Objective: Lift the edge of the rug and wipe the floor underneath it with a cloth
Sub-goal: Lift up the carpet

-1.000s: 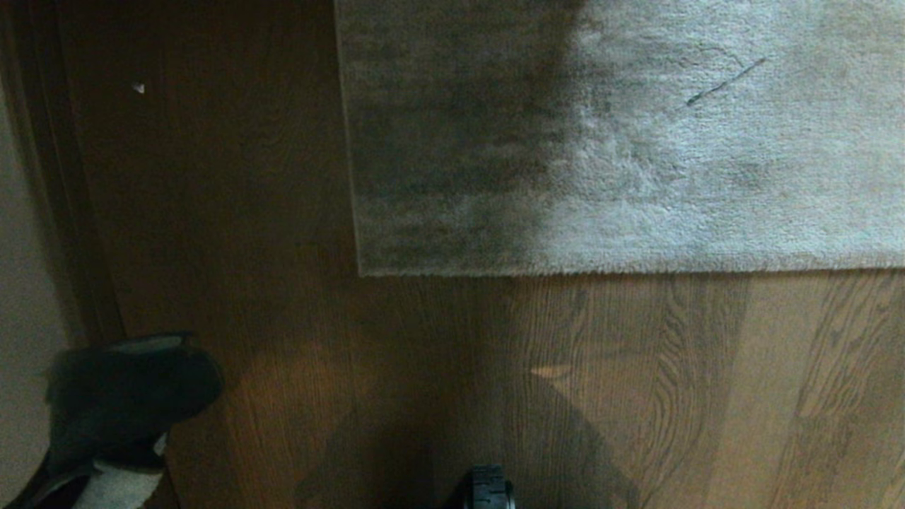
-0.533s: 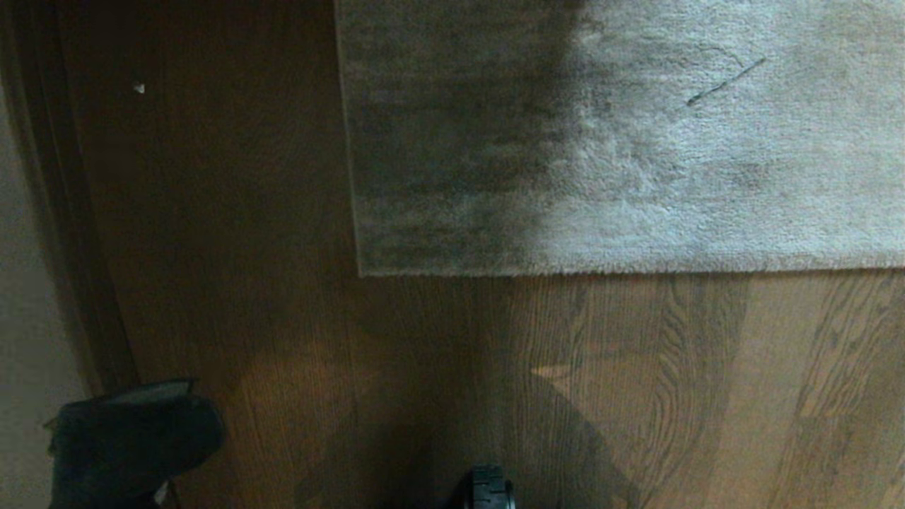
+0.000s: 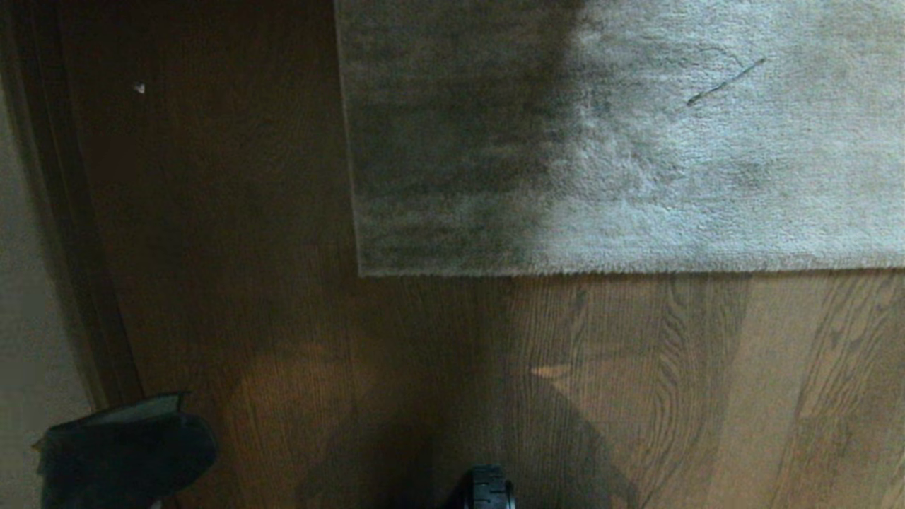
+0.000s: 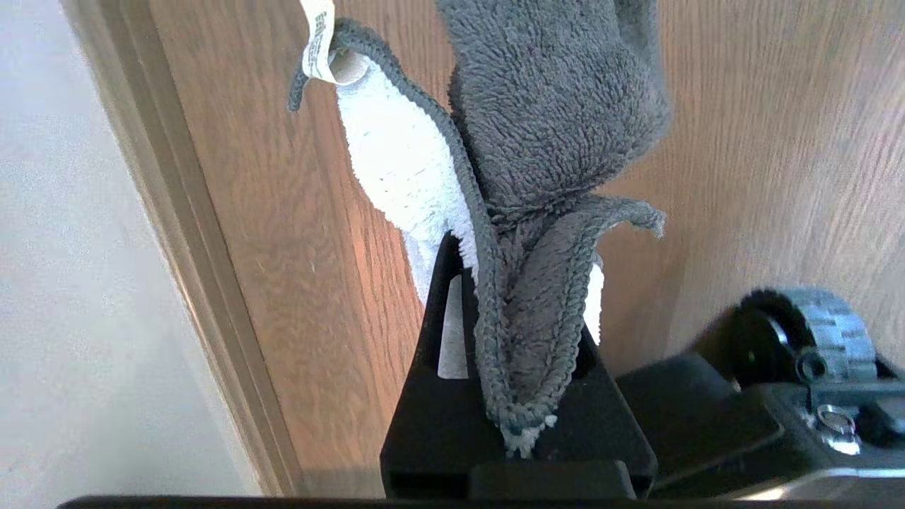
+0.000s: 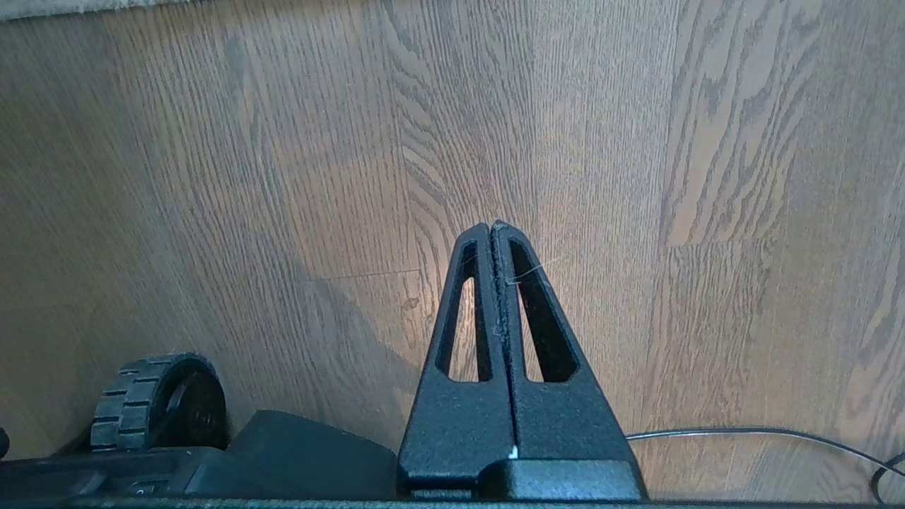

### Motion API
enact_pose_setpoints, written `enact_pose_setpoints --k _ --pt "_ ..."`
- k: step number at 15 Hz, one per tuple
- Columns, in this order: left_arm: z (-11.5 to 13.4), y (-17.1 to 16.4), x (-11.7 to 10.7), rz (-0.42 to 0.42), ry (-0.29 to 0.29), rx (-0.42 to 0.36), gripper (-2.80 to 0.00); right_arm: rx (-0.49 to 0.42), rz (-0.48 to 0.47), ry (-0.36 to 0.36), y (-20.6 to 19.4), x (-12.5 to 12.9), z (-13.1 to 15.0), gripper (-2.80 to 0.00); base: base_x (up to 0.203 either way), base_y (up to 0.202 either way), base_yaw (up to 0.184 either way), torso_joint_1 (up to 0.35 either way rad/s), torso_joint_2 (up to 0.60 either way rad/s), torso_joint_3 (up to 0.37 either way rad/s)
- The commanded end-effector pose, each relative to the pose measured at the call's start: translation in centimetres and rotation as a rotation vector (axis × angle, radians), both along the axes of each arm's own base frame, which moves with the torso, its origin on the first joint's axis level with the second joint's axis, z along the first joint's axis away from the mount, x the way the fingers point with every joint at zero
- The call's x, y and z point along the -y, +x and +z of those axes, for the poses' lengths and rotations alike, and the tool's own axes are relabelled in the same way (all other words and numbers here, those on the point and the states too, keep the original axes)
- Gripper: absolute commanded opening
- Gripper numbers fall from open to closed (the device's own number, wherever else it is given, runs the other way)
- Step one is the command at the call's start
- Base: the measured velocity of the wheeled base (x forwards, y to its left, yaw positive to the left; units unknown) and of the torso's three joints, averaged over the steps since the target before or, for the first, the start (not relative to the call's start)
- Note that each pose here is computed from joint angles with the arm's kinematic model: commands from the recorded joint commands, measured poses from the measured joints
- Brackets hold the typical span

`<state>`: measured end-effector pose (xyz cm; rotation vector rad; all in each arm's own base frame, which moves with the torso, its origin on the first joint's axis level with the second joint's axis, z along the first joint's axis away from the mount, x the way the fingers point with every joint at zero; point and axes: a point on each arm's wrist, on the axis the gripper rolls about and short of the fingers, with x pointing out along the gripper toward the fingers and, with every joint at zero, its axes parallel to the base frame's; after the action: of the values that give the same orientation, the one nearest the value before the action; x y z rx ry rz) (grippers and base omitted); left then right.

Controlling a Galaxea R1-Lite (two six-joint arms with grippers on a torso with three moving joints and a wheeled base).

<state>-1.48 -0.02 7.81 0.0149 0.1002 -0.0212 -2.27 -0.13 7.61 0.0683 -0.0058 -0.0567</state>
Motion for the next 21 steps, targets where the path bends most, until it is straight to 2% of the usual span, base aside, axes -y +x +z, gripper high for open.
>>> enact_pose_setpoints --k 1,5,21 --pt "-0.06 -0.43 0.0 0.006 0.0 0.057 -2.8 0.001 0.0 0.001 0.0 0.0 0.0 -2.8 0.0 0.0 0.0 0.0 0.0 0.0" --pt "-0.2 -0.81 0.0 0.007 0.0 0.105 -2.8 0.001 0.0 0.0 0.0 0.0 0.0 -2.8 0.0 0.0 0.0 0.0 0.0 0.0" --pt "-0.22 -0.8 -0.01 0.01 -0.005 0.104 -2.8 0.001 0.0 0.0 0.0 0.0 0.0 -2.8 0.0 0.0 0.0 0.0 0.0 0.0"
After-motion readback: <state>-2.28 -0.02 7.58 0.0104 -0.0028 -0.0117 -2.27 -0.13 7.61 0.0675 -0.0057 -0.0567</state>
